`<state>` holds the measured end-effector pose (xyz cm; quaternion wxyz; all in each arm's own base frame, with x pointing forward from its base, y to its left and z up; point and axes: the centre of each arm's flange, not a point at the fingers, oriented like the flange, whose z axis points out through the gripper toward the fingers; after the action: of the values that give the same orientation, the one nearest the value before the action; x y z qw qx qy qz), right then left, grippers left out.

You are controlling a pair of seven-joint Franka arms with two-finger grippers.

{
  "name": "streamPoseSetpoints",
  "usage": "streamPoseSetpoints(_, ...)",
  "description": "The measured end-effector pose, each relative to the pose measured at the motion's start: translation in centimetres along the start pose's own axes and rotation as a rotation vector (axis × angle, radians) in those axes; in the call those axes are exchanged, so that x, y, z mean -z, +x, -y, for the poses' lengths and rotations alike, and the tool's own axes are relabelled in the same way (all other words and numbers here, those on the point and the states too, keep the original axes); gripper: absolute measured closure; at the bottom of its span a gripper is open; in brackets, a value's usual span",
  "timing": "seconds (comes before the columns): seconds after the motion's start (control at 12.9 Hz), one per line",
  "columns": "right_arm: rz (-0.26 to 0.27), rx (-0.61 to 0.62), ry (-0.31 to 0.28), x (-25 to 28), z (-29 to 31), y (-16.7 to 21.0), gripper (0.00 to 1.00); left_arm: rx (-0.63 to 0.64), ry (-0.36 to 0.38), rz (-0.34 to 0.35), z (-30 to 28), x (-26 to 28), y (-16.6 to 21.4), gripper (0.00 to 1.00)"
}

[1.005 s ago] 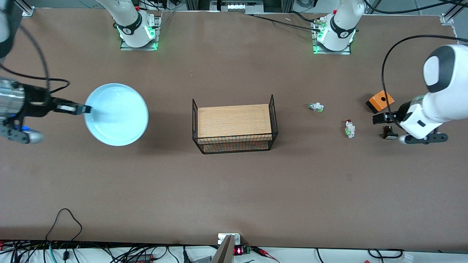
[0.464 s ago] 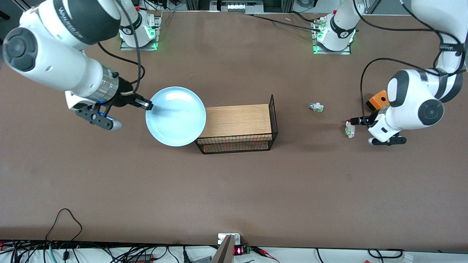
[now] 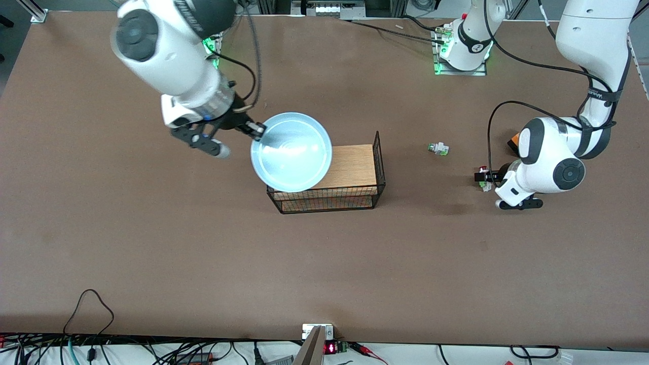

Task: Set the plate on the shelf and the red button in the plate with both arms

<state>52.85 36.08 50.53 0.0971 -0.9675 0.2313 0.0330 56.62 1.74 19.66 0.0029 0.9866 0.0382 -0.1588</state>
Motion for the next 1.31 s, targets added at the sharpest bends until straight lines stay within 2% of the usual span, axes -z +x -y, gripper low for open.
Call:
streamPoseSetpoints(0.23,-0.066,0.033,-0.013,-4.1,-0.1,-3.8,0.97,0.0,0.0,0.0,0.0,-0.6,0.2,0.01)
streamPoseSetpoints(0.54,-0.111,0.081,-0.031,-6.6,-1.8,-5.6,0.97,0.0,-0.001,-0.011,0.0,-0.6,0.3,0.05)
streamPoseSetpoints(1.08,-0.153,0.136,0.003,-14.7,-0.3,-8.5,0.97,0.0,-0.001,-0.007,0.0,-1.6,0.5,0.11)
streamPoseSetpoints(1.24,-0.164,0.144,0.005,-16.8,0.3,-9.1,0.97,0.001,-0.001,-0.006,0.0,-1.6,0.5,0.16)
streamPoseSetpoints(1.31,-0.175,0.147,0.004,-17.3,0.7,-9.1,0.97,0.001,-0.001,-0.006,0.0,-1.6,0.5,0.26)
